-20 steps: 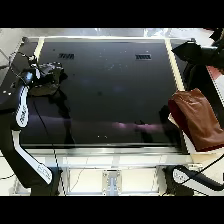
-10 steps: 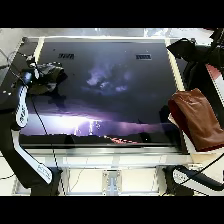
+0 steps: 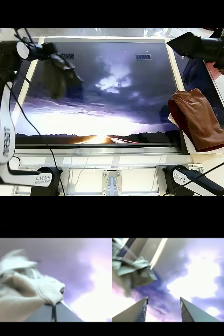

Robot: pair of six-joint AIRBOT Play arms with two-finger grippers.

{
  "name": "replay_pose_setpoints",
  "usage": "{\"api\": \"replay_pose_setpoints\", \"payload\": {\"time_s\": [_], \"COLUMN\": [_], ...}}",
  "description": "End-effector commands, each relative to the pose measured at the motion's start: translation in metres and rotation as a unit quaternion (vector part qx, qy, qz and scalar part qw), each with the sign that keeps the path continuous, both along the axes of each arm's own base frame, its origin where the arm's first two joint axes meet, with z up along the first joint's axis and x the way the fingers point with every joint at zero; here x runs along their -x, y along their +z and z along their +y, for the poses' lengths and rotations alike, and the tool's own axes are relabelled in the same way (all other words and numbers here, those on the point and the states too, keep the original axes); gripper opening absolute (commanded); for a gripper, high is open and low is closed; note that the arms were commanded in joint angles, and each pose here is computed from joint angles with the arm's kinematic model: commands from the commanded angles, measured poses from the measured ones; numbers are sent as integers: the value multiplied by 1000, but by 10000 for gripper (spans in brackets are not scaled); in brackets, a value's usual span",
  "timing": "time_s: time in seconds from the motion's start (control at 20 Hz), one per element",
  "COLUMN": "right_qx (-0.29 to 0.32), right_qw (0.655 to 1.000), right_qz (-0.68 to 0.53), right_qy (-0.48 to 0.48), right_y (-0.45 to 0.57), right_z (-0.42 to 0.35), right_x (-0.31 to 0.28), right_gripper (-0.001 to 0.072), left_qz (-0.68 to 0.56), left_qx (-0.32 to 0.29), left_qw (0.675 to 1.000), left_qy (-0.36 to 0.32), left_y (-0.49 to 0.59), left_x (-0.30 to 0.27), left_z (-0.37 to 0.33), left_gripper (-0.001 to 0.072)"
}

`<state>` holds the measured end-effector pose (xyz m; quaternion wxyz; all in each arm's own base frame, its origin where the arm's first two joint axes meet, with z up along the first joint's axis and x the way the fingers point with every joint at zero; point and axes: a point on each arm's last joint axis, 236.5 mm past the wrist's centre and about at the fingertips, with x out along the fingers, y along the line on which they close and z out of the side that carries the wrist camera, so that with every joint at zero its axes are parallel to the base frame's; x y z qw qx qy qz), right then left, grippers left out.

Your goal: Fold the shirts.

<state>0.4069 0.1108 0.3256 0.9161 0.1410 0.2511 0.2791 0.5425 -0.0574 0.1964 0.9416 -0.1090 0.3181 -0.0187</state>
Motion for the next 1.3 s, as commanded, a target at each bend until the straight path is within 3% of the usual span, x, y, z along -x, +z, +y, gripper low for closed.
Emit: {"api": "replay_pose_setpoints", "payload": {"time_s": [0.0,0.15,0.3,0.55,0.7,0.75,0.85,0.9,1.05,1.25], "right_qx": [36,54,67,72,82,88,104,113,138,132], "right_qw": [997,994,991,989,989,989,989,988,986,991], "right_qz": [-10,-60,-103,-115,-114,-113,-107,-105,-91,10], "right_qy": [60,68,61,57,44,37,22,13,-14,4], "right_y": [31,68,96,102,100,98,93,91,80,26], "right_z": [18,22,22,21,16,12,4,-2,-18,-19], "right_x": [56,88,109,118,113,111,107,104,94,76], "right_gripper": [450,450,451,450,450,450,450,450,450,449], "left_qz": [50,124,149,189,138,94,-11,-44,-42,84], "left_qx": [21,-20,-35,-58,-89,-114,-200,-246,-342,-266], "left_qw": [990,963,942,912,915,926,936,935,933,959], "left_qy": [-130,-240,-299,-358,-368,-347,-289,-250,-108,49], "left_y": [20,-11,-35,-81,-88,-76,-30,-7,30,-23], "left_x": [74,130,157,187,161,138,88,71,43,45], "left_z": [-100,-171,-224,-282,-293,-283,-238,-206,-86,38], "left_gripper": [10,10,10,10,22,98,587,639,638,628]}}
